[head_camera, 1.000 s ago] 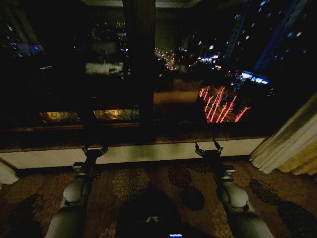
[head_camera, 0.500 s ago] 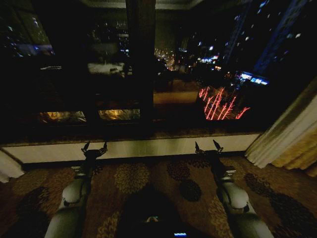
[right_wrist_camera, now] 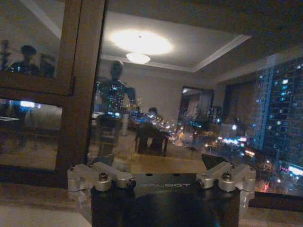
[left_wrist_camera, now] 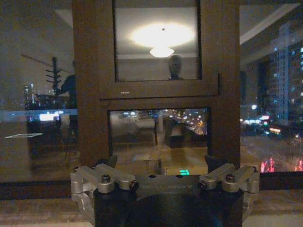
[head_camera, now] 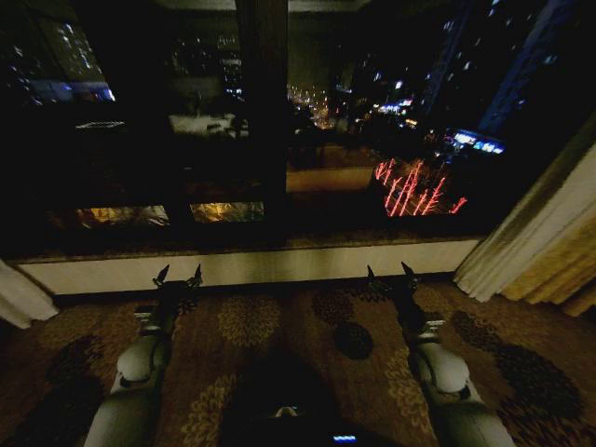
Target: Open the curtains by pulling them apart, changing their state from closed to fully open.
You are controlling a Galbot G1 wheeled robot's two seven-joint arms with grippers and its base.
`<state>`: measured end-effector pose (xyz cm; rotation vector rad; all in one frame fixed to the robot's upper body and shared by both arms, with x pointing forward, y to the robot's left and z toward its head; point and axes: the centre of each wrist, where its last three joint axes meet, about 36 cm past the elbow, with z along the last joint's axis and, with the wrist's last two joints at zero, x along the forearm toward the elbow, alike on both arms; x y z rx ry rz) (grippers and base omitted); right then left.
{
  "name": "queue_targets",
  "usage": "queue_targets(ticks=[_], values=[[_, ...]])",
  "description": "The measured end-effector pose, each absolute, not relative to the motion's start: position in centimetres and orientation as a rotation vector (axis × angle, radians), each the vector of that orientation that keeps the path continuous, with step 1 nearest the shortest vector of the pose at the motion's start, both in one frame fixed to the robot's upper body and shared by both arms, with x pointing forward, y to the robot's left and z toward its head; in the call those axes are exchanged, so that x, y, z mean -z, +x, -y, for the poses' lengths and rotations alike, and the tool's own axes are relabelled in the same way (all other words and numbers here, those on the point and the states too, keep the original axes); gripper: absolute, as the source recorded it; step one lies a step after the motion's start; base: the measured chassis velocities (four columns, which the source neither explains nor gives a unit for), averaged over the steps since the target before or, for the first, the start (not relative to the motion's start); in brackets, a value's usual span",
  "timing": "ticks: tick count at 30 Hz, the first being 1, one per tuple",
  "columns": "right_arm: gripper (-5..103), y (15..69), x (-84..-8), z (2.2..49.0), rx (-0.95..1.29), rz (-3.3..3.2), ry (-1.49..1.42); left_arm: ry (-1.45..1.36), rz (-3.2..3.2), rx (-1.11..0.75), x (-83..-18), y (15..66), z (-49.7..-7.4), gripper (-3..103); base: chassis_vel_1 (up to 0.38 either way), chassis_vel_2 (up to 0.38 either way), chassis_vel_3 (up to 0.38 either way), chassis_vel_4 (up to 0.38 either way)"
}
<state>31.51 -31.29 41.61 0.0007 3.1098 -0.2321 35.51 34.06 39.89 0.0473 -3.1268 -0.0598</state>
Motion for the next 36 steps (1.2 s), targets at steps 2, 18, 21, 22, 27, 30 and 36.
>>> queue_targets(ticks=[2,18,21,22,27,30,36], values=[[100,31.47,-41.6,31.31,0.232,-3.11,0.002,0.047,3.127,0.06,-39.89,35.51,-34.06,100,0.16,-0.129,-0.144,0.125],[100,31.4,-41.6,31.36,0.229,-3.109,0.009,0.039,3.127,0.056,-39.84,35.54,-33.81,100,0.158,-0.156,-0.151,0.156],[100,31.46,-41.55,31.39,0.226,-3.109,0.013,0.039,3.127,0.057,-39.8,35.51,-33.81,100,0.14,-0.136,-0.114,0.154],[100,31.48,-41.53,31.4,0.225,-3.108,0.014,0.039,3.126,0.057,-39.79,35.5,-33.81,100,0.049,-0.118,-0.104,0.117],[100,31.55,-41.56,31.41,0.225,-3.105,0.014,0.041,3.127,0.06,-39.8,35.48,-33.88,100,0.032,-0.121,-0.037,0.118],[100,31.59,-41.55,31.42,0.225,-3.103,0.014,0.041,3.128,0.06,-39.82,35.48,-33.9,100,-0.011,-0.111,-0.002,0.099],[100,31.87,-41.12,31.63,0.235,-3.074,0.017,0.04,3.133,0.063,-39.84,35.43,-33.89,100,-0.018,-0.078,0.01,0.072]])
